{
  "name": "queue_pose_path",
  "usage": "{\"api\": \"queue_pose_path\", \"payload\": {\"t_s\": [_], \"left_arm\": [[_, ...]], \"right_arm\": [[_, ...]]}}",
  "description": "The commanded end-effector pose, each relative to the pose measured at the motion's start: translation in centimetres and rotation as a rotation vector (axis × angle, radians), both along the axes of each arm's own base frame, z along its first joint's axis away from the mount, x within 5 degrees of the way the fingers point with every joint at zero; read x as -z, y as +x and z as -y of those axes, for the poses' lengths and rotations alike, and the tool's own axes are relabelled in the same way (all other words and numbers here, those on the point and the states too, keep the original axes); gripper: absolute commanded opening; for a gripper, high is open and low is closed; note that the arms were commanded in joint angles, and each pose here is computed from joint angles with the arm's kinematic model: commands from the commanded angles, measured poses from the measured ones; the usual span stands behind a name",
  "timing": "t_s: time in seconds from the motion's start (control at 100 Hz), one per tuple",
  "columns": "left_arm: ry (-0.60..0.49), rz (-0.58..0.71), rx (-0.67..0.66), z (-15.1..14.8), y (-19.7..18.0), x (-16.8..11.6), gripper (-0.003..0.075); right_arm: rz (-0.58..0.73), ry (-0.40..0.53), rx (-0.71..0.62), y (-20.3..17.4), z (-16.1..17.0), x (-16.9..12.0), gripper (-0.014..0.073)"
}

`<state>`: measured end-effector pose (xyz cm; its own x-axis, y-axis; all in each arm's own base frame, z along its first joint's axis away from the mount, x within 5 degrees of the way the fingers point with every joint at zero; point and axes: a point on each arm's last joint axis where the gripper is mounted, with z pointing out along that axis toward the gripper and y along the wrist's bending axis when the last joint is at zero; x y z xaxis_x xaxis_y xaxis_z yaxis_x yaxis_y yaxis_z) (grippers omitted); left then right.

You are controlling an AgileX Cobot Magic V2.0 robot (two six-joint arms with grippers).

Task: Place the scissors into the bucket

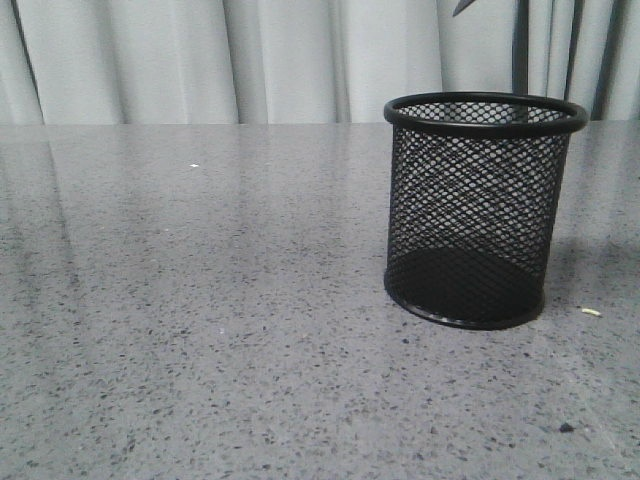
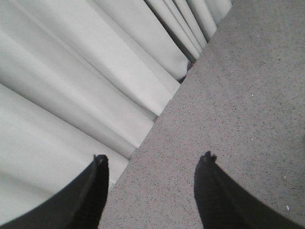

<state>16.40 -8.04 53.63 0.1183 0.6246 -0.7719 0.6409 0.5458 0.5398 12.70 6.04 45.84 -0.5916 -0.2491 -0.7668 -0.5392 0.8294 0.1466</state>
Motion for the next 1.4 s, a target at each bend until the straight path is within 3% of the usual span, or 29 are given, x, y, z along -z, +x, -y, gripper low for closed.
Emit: {"api": "queue_pose_path", "payload": {"t_s": [0.0,0.27,0.58,1.09,1.21,1.39], "left_arm": [[-0.083,0.084,-0.006,-0.2,-0.8,-1.7,0.0377],[-0.083,0.082,-0.007,-0.2,-0.8,-1.6,0.0377],[-0.082,0.078,-0.007,-0.2,-0.6,-1.6,0.0377],[-0.082,0.078,-0.007,-0.2,-0.6,-1.6,0.0377],[-0.082,0.078,-0.007,-0.2,-0.6,-1.6,0.0377],[-0.082,0.078,-0.007,-0.2,-0.6,-1.6,0.0377]], "right_arm": [[0.01,-0.002,-0.021,-1.0,-0.1,-0.7,-0.0055],[-0.093,-0.044,-0.037,-0.4,-0.7,2.0,-0.0055],[-0.104,-0.059,-0.031,0.0,-0.7,2.3,-0.0055],[-0.255,-0.08,-0.055,4.9,-2.5,5.0,-0.0053],[-0.236,-0.049,-0.079,5.4,-3.0,5.0,0.0016],[-0.187,-0.032,-0.079,5.5,-3.0,3.8,0.0225]]}}
